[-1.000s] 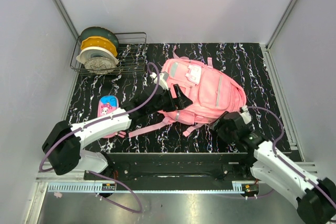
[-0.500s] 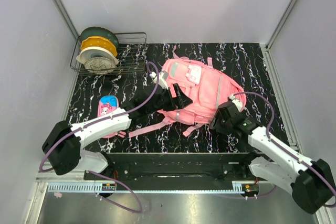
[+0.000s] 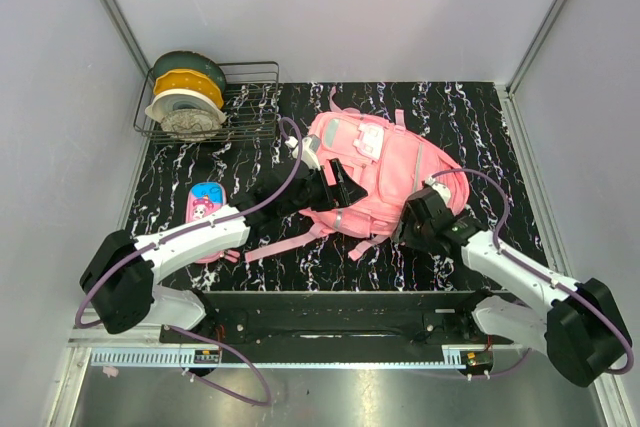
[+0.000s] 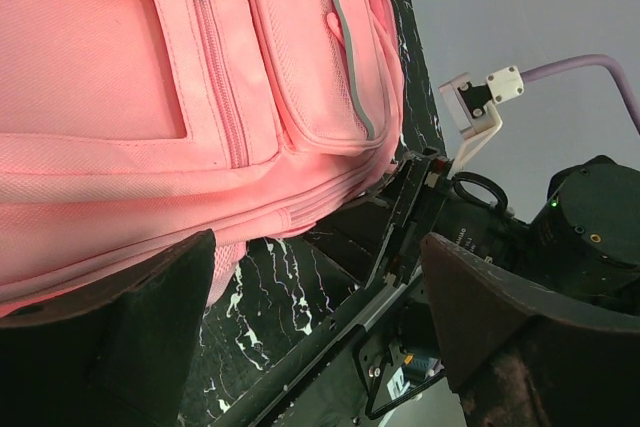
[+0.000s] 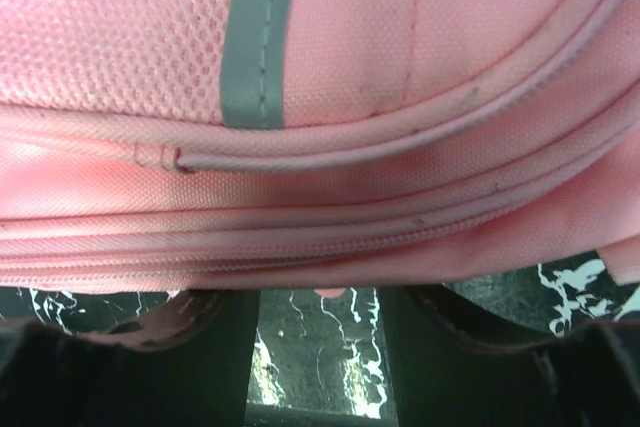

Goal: Pack the student bag
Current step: Zip the student bag at the center of the board.

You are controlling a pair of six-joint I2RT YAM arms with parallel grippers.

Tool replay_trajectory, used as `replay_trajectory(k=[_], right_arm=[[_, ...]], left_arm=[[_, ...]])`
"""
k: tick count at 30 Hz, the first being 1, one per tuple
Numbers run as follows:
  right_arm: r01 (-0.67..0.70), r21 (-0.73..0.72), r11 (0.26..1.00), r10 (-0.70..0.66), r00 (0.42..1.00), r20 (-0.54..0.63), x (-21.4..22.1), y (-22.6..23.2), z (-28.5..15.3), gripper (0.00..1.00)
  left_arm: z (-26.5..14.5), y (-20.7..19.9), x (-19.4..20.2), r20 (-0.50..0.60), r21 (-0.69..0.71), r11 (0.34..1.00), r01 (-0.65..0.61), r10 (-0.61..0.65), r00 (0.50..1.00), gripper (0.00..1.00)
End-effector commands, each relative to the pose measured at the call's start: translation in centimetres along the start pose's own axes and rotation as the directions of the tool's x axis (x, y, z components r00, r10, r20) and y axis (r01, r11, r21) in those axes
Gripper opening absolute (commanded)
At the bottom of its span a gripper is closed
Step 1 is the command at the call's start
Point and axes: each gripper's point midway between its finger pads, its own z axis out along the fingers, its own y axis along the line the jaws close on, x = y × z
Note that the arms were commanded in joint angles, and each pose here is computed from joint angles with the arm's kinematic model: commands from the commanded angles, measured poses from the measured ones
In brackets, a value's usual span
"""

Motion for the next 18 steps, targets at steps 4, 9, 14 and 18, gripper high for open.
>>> replay_trajectory(k=[4,9,14,18], right_arm=[[0.067,-0.030,0.997,-0.062,0.987,0.146,-4.1,1.3,-2.6,0.59],[0.193,-0.029,0.981,-0.187,0.973,0.137,-4.7,2.2,-3.6,0.48],[0.292,0.041,0.956,-0.295,0.947,0.124,-4.1,2.3,-4.0,0.46],[0.320,0.116,0.940,-0.334,0.935,0.122,-2.8,2.3,-4.2,0.47]], left_arm=[[-0.4,-1.0,-1.1,0.031,0.032,0.999,-0.027,0.026,0.999,0.88],[-0.6,-0.8,-2.0,0.053,-0.012,0.997,-0.072,0.072,0.996,0.88],[-0.7,-0.6,-2.0,0.056,-0.019,0.997,-0.076,0.077,0.995,0.88],[-1.0,-0.4,-1.8,0.059,-0.015,0.998,-0.067,0.068,0.996,0.88]])
